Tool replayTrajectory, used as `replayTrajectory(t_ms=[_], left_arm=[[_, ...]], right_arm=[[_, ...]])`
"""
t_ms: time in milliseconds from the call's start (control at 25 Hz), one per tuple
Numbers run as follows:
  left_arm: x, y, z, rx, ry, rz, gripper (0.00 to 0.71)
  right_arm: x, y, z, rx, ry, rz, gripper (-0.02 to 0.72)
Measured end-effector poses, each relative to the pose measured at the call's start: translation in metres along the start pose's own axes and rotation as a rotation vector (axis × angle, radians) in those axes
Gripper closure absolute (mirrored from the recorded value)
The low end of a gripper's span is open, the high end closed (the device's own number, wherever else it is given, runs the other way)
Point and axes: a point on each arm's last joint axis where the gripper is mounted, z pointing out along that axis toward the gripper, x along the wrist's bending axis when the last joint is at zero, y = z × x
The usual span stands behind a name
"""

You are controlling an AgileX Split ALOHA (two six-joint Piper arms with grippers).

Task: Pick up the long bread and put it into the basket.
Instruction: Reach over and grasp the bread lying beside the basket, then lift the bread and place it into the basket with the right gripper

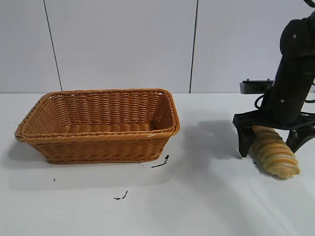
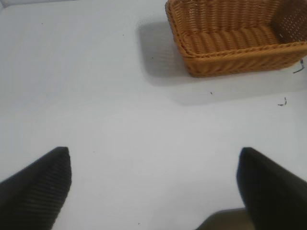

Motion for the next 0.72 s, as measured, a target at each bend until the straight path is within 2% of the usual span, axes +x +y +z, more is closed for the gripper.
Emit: replayTrajectory(t_ms=[80, 120, 400, 480, 720], left_arm=[[0.000, 0.000, 0.000, 0.000, 0.000, 0.000, 0.014], [0.000, 0.000, 0.000, 0.000, 0.000, 0.000, 0.014], [0.000, 0.000, 0.000, 0.000, 0.000, 0.000, 0.014], [0.000, 0.000, 0.000, 0.000, 0.000, 0.000, 0.014], [0.000, 0.000, 0.000, 0.000, 0.000, 0.000, 0.014]], right_arm=[[0.000, 0.000, -0.005, -0.005, -0.001, -0.001, 0.523], [0.000, 0.001, -0.010, -0.017, -0.002, -0.004, 0.545], [0.001, 0.006, -0.072, -0.144, 0.000, -0.024, 0.550], [0.002, 0.018, -0.111, -0.191, 0.002, -0.035, 0.551], [0.009, 0.049, -0.163, -0.229, 0.010, -0.102, 0.570]])
